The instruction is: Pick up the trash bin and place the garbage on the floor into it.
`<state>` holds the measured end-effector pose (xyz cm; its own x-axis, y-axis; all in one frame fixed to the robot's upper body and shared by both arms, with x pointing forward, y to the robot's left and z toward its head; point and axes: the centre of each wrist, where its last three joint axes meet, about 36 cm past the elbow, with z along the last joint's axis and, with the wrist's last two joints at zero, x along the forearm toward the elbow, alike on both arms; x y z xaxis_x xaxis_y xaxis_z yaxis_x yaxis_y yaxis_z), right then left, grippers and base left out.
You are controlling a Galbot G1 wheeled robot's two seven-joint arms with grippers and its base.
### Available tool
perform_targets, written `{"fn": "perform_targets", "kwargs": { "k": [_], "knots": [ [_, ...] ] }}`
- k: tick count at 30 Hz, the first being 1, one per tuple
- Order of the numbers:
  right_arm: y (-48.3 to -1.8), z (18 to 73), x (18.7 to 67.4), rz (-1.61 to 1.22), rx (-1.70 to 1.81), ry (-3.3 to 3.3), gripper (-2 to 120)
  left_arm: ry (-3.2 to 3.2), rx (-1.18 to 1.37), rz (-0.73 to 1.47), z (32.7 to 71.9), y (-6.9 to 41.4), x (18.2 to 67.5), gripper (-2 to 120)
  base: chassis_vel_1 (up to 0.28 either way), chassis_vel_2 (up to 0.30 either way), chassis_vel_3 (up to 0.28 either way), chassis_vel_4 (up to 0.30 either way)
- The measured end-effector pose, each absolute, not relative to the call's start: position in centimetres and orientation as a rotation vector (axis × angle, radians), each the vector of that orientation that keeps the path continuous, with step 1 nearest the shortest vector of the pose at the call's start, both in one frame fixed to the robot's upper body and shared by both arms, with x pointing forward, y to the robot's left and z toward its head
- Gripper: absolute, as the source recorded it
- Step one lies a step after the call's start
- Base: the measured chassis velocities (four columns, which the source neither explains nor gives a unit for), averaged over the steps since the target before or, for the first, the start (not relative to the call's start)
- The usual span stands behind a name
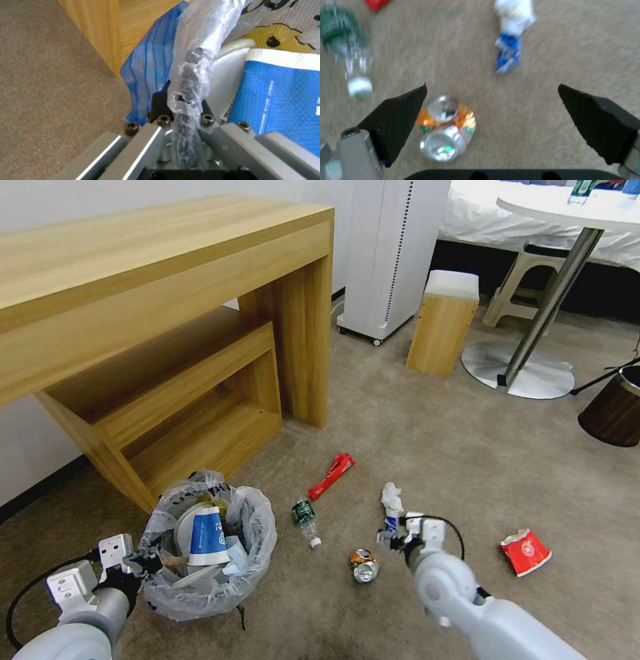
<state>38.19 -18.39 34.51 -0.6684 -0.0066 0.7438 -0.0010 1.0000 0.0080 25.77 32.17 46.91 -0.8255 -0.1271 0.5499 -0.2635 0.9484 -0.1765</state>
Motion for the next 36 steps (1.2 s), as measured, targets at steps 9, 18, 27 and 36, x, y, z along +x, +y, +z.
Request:
{"fn": "perform_targets", "kwargs": {
  "k": [9,18,27,36],
  "knots": [
    [-17.6,30.9,39.0,0.107,0.062,-2.254,100,-2.554,0.285,0.339,46.7,32.1,25.8,0,0.0,0.0,0.0,0.0],
    [-16.3,28.1,38.1,0.167,0.1,-2.222,100,-2.557,0.284,0.352,46.3,32.0,25.8,0,0.0,0.0,0.0,0.0],
    [-14.9,26.4,38.4,0.199,0.134,-2.212,100,-2.556,0.283,0.355,46.1,31.9,25.6,0,0.0,0.0,0.0,0.0],
    [-14.0,25.2,38.3,0.219,0.147,-2.203,100,-2.571,0.281,0.364,46.2,31.8,25.8,0,0.0,0.0,0.0,0.0]
  ]
}}
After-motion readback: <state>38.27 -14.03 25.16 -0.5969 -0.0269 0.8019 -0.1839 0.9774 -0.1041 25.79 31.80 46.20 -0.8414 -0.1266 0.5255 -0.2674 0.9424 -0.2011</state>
